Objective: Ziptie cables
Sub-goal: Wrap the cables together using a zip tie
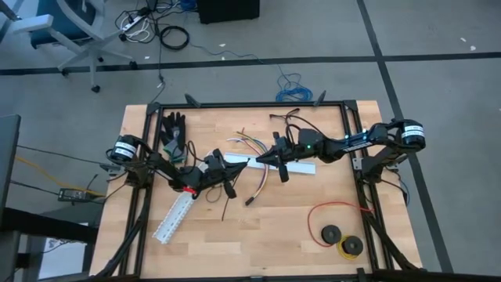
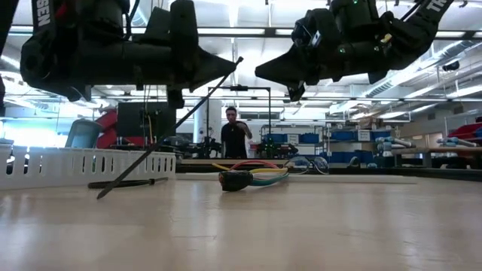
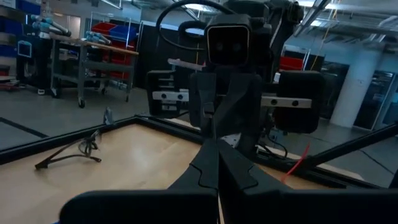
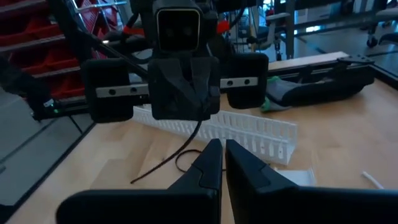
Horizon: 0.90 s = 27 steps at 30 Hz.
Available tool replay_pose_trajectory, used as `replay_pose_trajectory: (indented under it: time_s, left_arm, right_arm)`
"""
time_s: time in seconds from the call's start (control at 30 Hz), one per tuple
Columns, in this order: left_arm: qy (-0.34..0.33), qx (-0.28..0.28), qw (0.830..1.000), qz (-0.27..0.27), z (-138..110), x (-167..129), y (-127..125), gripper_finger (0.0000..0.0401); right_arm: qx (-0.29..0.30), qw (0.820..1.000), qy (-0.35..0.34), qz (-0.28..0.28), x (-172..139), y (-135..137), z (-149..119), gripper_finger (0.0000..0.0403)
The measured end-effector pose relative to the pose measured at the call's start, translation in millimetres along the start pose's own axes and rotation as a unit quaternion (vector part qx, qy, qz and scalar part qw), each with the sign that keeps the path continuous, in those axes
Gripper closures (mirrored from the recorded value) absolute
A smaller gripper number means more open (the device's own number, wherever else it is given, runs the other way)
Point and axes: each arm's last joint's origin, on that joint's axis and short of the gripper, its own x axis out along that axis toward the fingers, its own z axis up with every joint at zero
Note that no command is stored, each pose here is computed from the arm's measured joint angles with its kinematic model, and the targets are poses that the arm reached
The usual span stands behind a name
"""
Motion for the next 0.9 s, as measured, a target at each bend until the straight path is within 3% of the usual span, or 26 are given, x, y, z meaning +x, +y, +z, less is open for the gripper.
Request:
replay_pose_trajectory:
  time_s: [0.2, 0.6, 0.9]
  left_arm:
    - [-0.004, -0.001, 1.0, 0.0, 1.1, 1.5, -1.1, 0.0401]
    - [-0.014, -0.006, 1.0, 0.0, 3.7, 2.1, -0.6, 0.0401]
    - [-0.026, 0.013, 0.999, -0.017, 10.5, 15.5, -10.5, 0.0401]
  right_arm:
    - [0.01, 1.0, -0.009, 0.013, -0.2, 0.5, 2.2, 0.0371]
    - [0.008, 0.998, -0.054, 0.022, -0.6, 2.1, 11.6, 0.029]
    - [0.018, 0.997, -0.073, 0.027, 4.6, 2.7, 25.5, 0.0277]
